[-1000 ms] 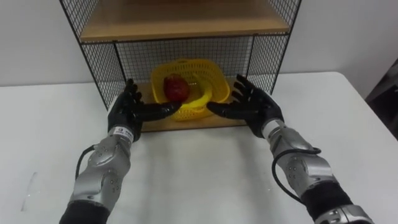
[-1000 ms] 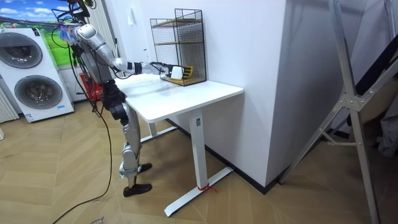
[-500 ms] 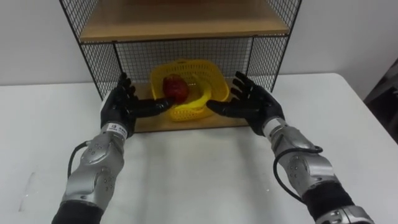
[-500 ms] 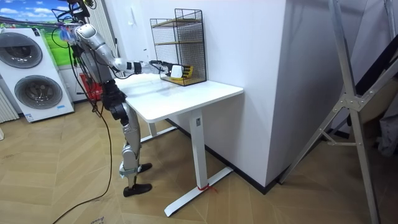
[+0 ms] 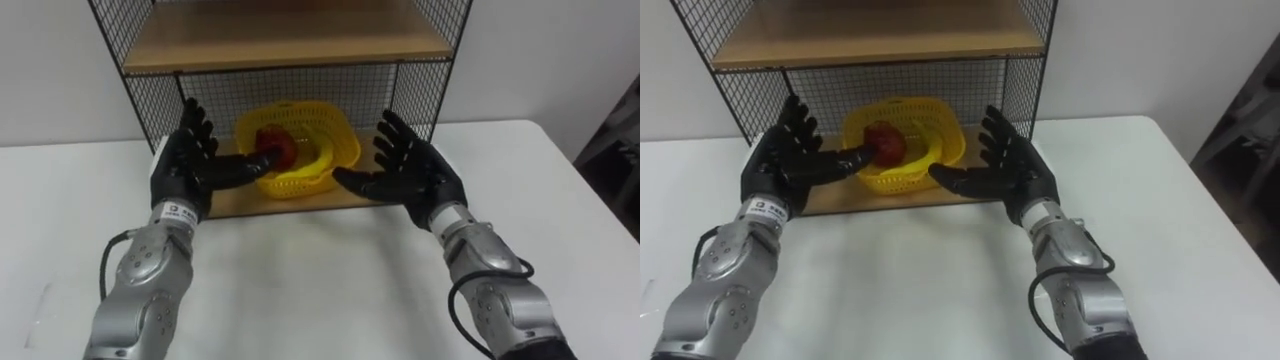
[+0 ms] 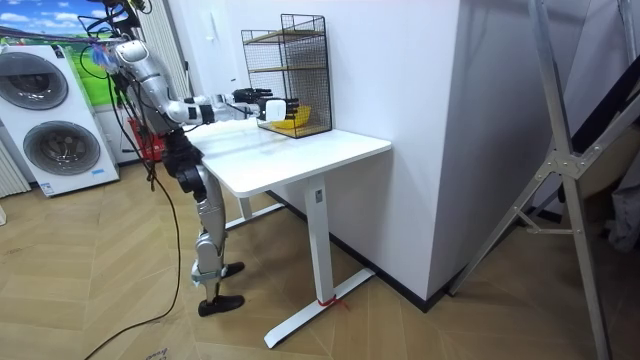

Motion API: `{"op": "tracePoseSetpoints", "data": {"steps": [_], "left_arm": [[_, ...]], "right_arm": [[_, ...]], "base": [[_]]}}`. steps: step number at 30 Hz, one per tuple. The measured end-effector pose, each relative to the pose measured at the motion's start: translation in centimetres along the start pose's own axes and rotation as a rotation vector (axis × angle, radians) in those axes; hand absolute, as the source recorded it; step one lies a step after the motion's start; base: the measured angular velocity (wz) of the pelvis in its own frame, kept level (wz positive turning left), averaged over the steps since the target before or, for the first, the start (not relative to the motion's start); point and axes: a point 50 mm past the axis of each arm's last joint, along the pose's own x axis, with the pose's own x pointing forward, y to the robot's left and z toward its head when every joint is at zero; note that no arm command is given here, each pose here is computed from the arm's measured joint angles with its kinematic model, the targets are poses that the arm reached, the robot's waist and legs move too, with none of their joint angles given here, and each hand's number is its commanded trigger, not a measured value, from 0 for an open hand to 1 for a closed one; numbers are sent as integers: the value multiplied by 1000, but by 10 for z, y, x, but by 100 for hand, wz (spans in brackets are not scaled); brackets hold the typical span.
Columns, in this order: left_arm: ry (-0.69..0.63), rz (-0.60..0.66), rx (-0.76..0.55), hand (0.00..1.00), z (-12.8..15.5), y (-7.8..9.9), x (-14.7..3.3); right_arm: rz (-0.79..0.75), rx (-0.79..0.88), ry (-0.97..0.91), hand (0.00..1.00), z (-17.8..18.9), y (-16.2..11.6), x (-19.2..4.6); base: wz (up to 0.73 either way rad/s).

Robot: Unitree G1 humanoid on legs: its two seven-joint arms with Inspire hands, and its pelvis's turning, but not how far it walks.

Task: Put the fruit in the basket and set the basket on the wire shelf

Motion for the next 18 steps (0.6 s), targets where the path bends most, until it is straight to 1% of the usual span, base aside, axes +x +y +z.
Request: {"op": "tracePoseSetpoints", "data": {"steps": [2, 5, 9, 12, 14, 18], "left_arm": [[-13, 4, -6, 0, -1, 2, -9], [-26, -2, -8, 0, -2, 2, -17], [-24, -19, -7, 0, -8, 0, -27], [-6, -11, -5, 0, -15, 4, -36], [-13, -2, 16, 0, -16, 6, -46], [-36, 10, 22, 0, -18, 10, -63]], "right_arm": [[-9, -44, -14, 0, 0, -2, -9], [-16, -96, -54, 0, 5, 0, -17], [-28, -105, -93, 0, 7, 1, -23], [-58, -117, -92, 0, -1, -3, -32], [-84, -135, -77, 0, -8, -5, -46], [-85, -132, -74, 0, -15, -5, -64]], "base": [[0], [-1], [0], [0], [0], [0]]}}
